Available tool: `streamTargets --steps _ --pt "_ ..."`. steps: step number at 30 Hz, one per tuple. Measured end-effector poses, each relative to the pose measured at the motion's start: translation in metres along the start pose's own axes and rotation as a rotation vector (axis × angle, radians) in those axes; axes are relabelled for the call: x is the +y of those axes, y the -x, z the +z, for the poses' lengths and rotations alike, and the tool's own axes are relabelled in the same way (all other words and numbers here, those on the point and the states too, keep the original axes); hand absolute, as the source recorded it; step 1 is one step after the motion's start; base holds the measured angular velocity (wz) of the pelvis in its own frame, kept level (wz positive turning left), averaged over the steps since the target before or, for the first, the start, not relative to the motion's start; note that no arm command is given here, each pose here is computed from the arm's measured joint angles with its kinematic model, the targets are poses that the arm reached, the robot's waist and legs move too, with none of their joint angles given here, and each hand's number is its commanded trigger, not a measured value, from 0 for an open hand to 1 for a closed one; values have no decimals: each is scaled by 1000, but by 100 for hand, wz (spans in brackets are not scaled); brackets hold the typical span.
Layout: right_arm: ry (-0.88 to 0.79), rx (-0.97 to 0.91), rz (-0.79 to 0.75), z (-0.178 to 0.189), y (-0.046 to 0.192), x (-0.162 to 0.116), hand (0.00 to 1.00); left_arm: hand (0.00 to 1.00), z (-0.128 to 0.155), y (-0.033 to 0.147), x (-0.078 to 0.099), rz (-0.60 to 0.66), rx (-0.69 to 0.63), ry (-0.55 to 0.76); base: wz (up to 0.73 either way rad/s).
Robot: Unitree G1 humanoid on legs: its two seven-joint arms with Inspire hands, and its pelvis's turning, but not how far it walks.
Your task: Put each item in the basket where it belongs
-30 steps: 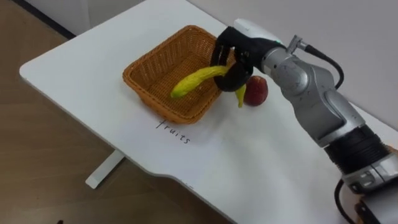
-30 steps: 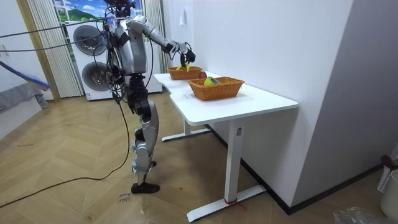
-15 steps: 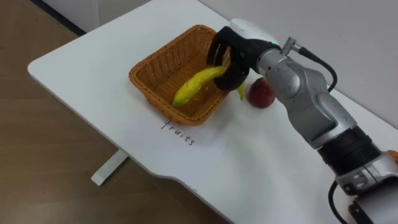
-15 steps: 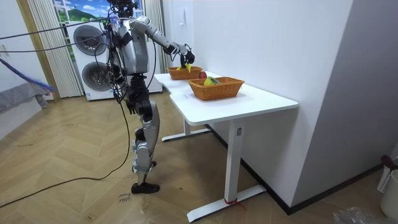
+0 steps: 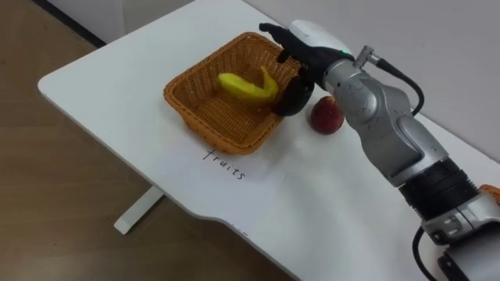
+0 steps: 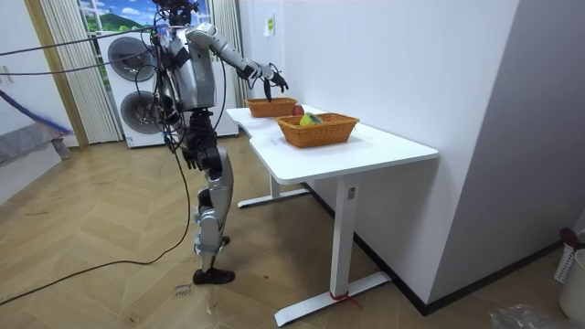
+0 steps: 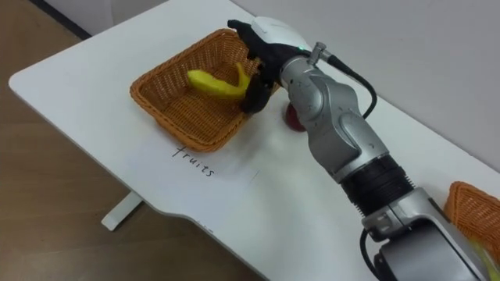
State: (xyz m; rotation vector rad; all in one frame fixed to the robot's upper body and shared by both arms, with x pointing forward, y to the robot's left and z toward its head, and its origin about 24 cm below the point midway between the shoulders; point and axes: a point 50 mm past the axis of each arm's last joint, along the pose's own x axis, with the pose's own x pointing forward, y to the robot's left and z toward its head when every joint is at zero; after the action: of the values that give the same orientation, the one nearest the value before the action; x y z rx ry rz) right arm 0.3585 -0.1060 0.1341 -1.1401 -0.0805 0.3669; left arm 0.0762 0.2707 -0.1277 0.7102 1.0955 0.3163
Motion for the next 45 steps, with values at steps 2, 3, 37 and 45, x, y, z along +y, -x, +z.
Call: streamTargets --steps 2,3,37,45 --pt "0 0 -1 0 0 0 0 0 0 0 0 1 0 1 0" --pt "0 0 -1 0 0 0 0 0 0 0 0 1 0 1 0" --pt "-320 15 -190 -41 16 -37 0 0 -13 5 -3 8 21 -35 -1" --pt "-499 61 -150 -57 17 -18 0 0 0 4 -5 10 -12 -15 -6"
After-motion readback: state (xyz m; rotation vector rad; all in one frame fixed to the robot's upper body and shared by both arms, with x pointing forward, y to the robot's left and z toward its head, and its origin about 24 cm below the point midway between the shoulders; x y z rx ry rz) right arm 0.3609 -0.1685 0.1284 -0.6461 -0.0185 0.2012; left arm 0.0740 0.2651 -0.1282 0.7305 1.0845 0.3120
